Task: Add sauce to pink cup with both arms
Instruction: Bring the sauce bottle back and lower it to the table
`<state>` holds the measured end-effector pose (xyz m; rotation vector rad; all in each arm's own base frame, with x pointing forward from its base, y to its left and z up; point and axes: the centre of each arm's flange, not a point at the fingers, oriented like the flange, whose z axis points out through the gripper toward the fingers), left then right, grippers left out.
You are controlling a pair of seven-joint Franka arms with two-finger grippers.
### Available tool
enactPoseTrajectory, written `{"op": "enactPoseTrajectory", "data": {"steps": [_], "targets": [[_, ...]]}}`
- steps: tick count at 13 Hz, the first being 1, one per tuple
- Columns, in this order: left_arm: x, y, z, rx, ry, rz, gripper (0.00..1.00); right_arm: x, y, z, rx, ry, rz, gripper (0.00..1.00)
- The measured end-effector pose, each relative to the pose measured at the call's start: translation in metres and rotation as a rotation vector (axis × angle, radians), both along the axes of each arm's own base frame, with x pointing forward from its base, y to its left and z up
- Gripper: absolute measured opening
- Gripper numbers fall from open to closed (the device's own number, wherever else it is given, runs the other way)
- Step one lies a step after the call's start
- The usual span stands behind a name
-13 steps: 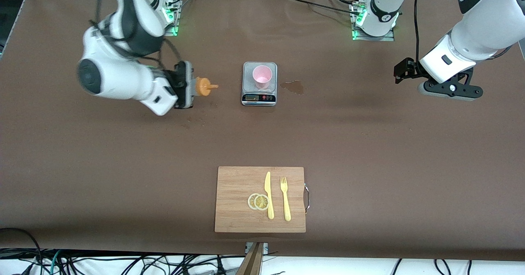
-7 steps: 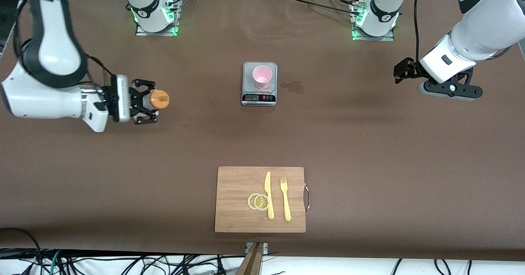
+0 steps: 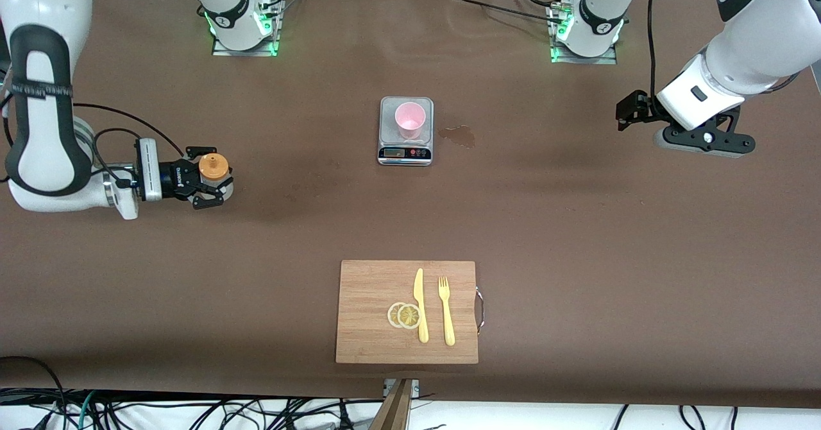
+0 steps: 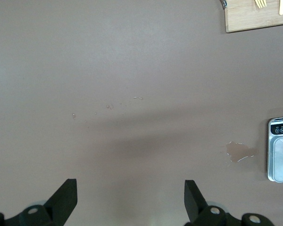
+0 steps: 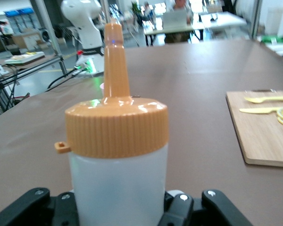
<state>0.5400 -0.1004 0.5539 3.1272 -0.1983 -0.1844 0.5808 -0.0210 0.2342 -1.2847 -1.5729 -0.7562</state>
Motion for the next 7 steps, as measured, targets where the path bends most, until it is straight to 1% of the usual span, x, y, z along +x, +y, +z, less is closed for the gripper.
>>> {"op": "enactPoseTrajectory", "data": {"steps": [3, 4, 7], "targets": [[0.0, 0.0, 0.0, 0.0, 0.001, 0.0, 1.0, -0.019, -0.015, -0.05, 0.126, -0.062, 0.062, 0.22], [0.0, 0.001, 0.0, 0.0, 0.001, 0.001, 1.0, -0.025, -0.019, -0.061, 0.159, -0.073, 0.074, 0.22], [0.0, 0.001, 0.0, 0.0, 0.003, 0.002, 1.0, -0.04, -0.028, -0.086, 0.215, -0.02, 0.07, 0.22]]}}
